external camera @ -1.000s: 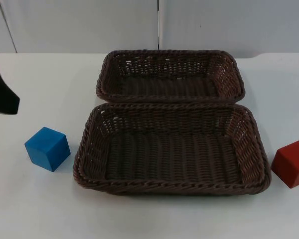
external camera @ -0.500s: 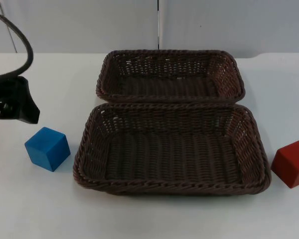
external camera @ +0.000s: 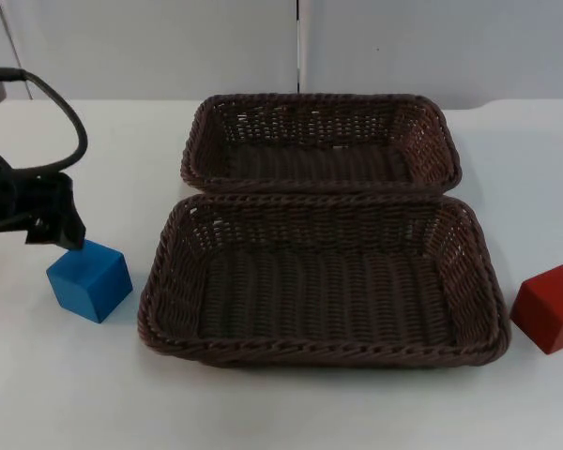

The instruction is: Pick up one cube with the left hand and place it into the upper basket. Pick up one cube with the right hand and place it into the lower basket.

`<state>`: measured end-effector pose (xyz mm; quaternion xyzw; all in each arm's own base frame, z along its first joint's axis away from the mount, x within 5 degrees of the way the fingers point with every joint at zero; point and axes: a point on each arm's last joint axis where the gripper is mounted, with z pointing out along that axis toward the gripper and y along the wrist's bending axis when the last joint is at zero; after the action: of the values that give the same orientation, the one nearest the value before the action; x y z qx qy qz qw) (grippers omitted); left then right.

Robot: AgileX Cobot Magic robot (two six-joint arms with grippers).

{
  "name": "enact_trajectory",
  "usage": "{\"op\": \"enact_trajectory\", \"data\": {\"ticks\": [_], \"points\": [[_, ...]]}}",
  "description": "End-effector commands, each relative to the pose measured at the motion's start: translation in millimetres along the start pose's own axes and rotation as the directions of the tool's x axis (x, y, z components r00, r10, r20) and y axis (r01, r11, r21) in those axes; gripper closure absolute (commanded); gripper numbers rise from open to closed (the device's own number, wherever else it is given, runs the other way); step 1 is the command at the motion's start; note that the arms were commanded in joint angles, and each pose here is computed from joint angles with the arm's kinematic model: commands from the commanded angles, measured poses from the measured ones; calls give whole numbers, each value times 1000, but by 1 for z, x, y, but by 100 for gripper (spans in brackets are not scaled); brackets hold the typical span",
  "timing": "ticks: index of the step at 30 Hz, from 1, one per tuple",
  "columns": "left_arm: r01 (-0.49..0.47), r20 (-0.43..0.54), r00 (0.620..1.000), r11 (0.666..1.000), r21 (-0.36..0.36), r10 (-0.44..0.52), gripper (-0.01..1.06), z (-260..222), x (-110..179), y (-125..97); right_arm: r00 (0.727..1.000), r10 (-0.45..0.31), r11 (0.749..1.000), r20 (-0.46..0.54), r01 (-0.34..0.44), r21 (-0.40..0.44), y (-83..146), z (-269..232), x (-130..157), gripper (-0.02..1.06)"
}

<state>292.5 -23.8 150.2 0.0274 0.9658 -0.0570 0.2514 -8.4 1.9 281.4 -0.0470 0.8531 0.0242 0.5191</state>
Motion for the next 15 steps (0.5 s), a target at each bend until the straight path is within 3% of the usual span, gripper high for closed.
{"op": "enact_trajectory", "data": {"ticks": [1, 9, 15], "points": [[-9, 11, 1000, 1000, -5, 9, 4, 2, -4, 1, 1000, 1, 1000, 4, -1, 7, 0, 1, 1, -1], [-47, 13, 999, 999, -7, 48, 4, 12, -12, 1, 1000, 1, 1000, 4, -1, 7, 0, 1, 1, -1], [-205, -1, 979, 978, 23, 205, 4, 21, -13, -17, 1000, 1, 1000, 4, -1, 7, 0, 1, 1, -1]]}}
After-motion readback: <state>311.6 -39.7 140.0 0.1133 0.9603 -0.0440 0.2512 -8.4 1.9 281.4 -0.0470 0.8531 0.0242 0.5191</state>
